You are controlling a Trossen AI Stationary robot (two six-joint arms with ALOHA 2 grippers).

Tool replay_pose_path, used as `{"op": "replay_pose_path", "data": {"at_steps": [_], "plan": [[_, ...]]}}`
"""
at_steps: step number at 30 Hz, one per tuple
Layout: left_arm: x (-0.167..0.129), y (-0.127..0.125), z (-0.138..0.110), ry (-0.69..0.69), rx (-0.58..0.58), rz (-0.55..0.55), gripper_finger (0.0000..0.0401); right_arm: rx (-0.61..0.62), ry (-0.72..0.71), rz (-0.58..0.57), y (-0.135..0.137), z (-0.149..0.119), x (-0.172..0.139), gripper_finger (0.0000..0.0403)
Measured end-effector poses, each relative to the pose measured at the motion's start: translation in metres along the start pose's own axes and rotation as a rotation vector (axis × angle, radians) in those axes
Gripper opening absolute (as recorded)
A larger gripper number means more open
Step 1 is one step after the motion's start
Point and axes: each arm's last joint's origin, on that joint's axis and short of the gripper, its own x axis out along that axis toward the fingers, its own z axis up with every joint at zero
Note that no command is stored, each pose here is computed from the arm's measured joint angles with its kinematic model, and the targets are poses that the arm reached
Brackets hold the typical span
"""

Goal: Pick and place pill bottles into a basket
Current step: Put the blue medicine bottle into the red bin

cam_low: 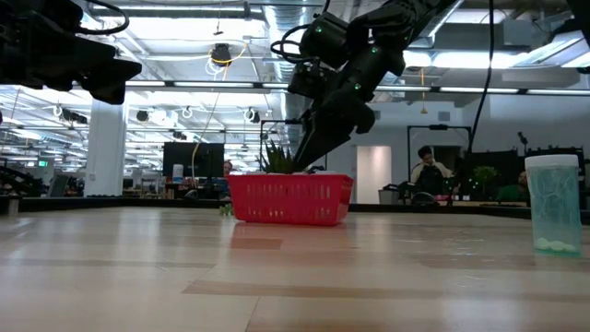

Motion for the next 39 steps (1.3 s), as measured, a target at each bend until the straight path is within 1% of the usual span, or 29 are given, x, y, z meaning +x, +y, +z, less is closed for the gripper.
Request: {"op": "replay_pose_path", "data": {"at_steps": [12, 17, 19, 22, 25, 28, 31, 35, 39], "plan": [[0.0, 0.0, 0.0, 0.0, -0.009, 0.0, 0.0199, -0.026, -0.024, -0.016, -0.001, 0.003, 0.001, 0.0157], [0.0, 0.0, 0.0, 0.0, -0.005, 0.0, 0.0199, -0.057, -0.017, 0.0, 0.009, 0.006, -0.003, 0.0161], [0.0, 0.0, 0.0, 0.0, -0.009, 0.0, 0.0199, -0.085, -0.036, 0.003, 0.015, 0.012, -0.014, 0.0163], [0.0, 0.0, 0.0, -0.001, 0.0, 0.0, 0.0199, -0.103, -0.065, 0.014, 0.028, 0.021, -0.043, 0.0166], [0.0, 0.0, 0.0, 0.0, -0.005, -0.001, 0.0199, -0.075, -0.061, 0.042, 0.043, 0.024, -0.075, 0.017], [0.0, 0.0, 0.0, 0.0, -0.007, -0.001, 0.0199, -0.024, -0.019, 0.09, 0.061, 0.021, -0.107, 0.0177], [0.0, 0.0, 0.0, 0.0, 0.0, 0.0, 0.0199, 0.035, 0.031, 0.144, 0.081, 0.016, -0.131, 0.0188], [0.0, 0.0, 0.0, -0.001, -0.009, 0.0, 0.0199, 0.083, 0.096, 0.202, 0.11, 0.011, -0.151, 0.021], [0.0, 0.0, 0.0, 0.0, 0.0, 0.0, 0.0199, 0.105, 0.158, 0.198, 0.139, 0.01, -0.154, 0.0234]]}}
